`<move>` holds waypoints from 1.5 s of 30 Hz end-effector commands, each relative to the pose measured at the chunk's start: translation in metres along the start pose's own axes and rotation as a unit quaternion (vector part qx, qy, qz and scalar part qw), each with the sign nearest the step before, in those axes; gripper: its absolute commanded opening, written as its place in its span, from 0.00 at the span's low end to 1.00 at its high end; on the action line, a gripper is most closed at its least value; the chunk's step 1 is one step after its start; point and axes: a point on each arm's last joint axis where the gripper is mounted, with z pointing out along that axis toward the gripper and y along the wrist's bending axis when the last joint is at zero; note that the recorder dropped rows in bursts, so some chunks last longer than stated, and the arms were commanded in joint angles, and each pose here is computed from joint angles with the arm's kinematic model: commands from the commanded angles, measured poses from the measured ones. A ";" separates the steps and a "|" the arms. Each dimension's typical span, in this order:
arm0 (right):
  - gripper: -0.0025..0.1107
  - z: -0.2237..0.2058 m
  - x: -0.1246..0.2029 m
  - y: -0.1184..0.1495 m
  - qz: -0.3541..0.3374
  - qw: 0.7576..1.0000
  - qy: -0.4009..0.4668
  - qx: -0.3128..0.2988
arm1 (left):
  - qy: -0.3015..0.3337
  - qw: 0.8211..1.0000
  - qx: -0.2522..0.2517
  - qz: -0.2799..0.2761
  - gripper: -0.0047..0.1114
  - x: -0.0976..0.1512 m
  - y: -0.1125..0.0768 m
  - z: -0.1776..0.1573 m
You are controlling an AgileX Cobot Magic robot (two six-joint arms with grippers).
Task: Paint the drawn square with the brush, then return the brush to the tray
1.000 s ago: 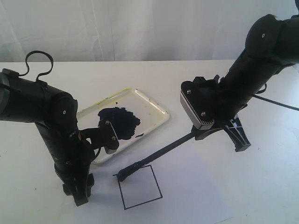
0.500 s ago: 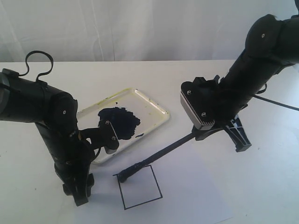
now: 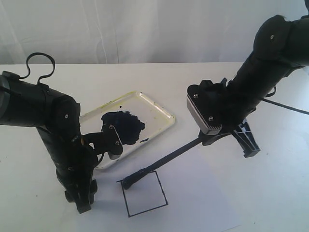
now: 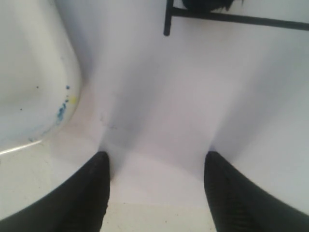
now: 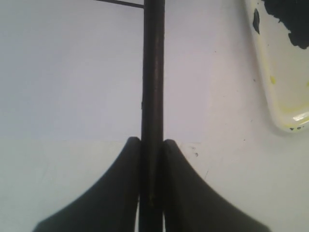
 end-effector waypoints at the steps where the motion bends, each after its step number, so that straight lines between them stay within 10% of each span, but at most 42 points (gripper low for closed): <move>1: 0.02 0.000 -0.002 0.001 0.001 1.000 -0.007 0.000 | 0.006 1.000 0.009 -0.003 0.57 0.002 -0.004 0.005; 45: 0.02 0.013 0.007 -0.001 0.007 1.000 0.018 -0.010 | 0.007 1.000 0.010 -0.003 0.57 0.002 -0.004 0.005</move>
